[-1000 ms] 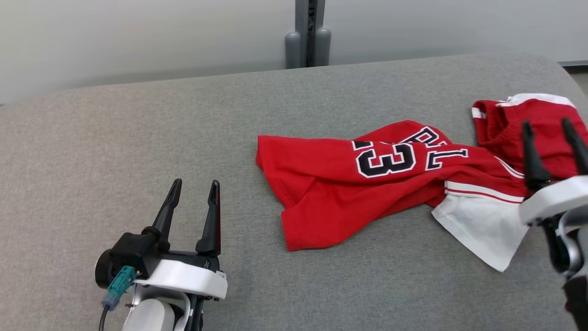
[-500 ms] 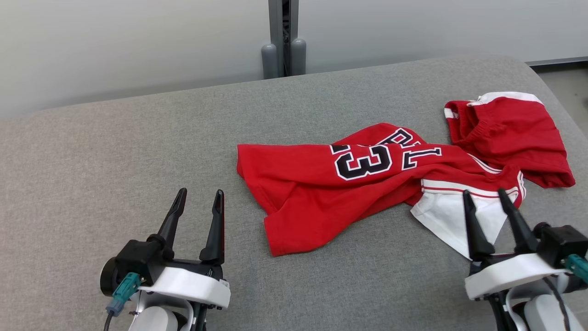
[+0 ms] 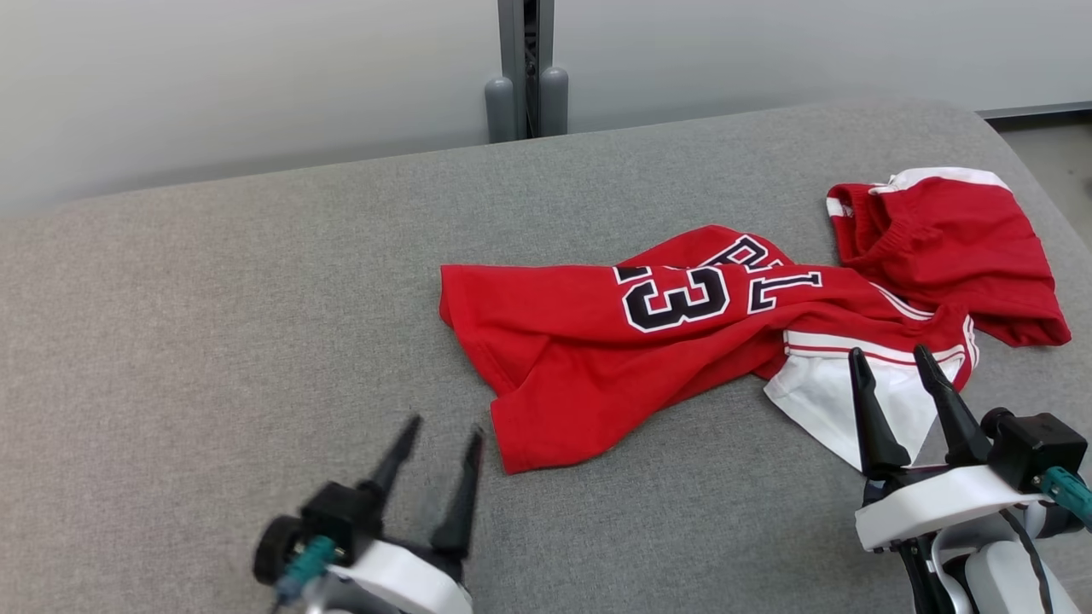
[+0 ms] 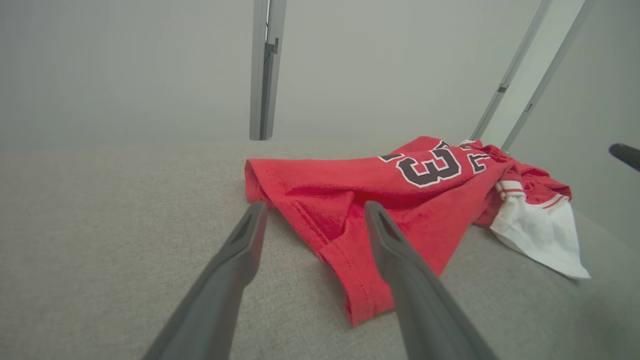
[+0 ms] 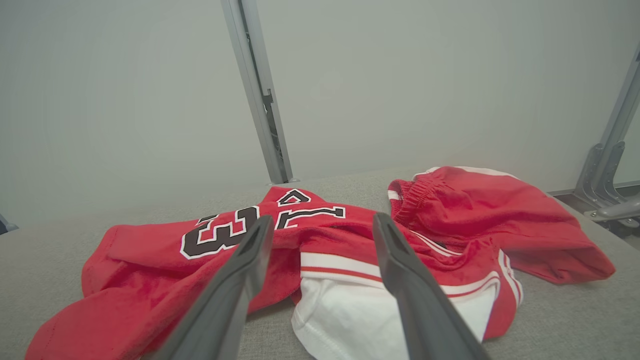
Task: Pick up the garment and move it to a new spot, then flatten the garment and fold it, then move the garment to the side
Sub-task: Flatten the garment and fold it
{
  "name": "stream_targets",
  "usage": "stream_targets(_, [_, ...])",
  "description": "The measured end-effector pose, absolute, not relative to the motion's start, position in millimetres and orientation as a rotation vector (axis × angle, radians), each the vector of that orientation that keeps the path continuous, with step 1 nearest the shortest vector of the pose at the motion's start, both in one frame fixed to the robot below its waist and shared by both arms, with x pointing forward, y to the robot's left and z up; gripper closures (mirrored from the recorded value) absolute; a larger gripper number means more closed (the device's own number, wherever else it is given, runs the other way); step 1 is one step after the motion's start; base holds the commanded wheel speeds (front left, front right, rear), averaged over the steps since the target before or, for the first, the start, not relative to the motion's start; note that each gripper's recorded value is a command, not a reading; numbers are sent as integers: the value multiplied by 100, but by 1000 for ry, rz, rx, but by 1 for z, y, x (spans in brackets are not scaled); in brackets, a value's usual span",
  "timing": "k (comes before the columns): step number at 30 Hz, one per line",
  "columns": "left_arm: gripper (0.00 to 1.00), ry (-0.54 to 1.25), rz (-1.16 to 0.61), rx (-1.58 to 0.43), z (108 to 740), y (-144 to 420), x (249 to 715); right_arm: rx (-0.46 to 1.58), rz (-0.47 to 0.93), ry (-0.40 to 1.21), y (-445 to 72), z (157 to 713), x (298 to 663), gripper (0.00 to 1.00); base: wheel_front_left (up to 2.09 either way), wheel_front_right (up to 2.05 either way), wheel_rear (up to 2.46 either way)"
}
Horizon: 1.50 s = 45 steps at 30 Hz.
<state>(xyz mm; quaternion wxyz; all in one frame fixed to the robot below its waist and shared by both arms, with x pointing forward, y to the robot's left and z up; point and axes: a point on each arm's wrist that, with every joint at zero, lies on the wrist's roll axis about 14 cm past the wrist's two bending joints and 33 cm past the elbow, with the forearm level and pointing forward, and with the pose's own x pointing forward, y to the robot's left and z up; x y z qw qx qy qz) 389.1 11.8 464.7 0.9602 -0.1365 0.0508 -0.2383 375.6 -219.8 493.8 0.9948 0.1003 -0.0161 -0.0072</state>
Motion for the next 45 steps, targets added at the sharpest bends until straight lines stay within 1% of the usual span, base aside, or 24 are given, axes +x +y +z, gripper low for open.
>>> stream_targets(5, [0,261,-624,-232,419,-19,362,207,-14,-22,-217,490,380,0,0,0,0])
stream_targets(9, [0,337,-666,-200,397,-28,360,208,-19,-12,-218,486,383,0,0,0,0])
stream_targets(15, [0,398,-728,-148,379,-41,365,208,-39,6,-223,480,386,0,0,0,0])
stream_targets(25, [0,380,-806,-142,384,-63,373,215,-65,31,-229,471,387,0,0,0,0])
stream_targets(27, [100,366,-813,-154,389,-66,375,216,-67,30,-229,471,388,0,0,0,0])
stream_targets(31, [100,351,-815,-166,394,-68,376,218,-68,30,-229,470,389,0,0,0,0])
stream_targets(36, [100,319,-774,-188,404,-60,385,215,-60,27,-227,472,390,0,0,0,0])
stream_targets(45, [100,253,-647,-190,422,-17,399,213,-15,12,-213,478,392,0,0,0,0])
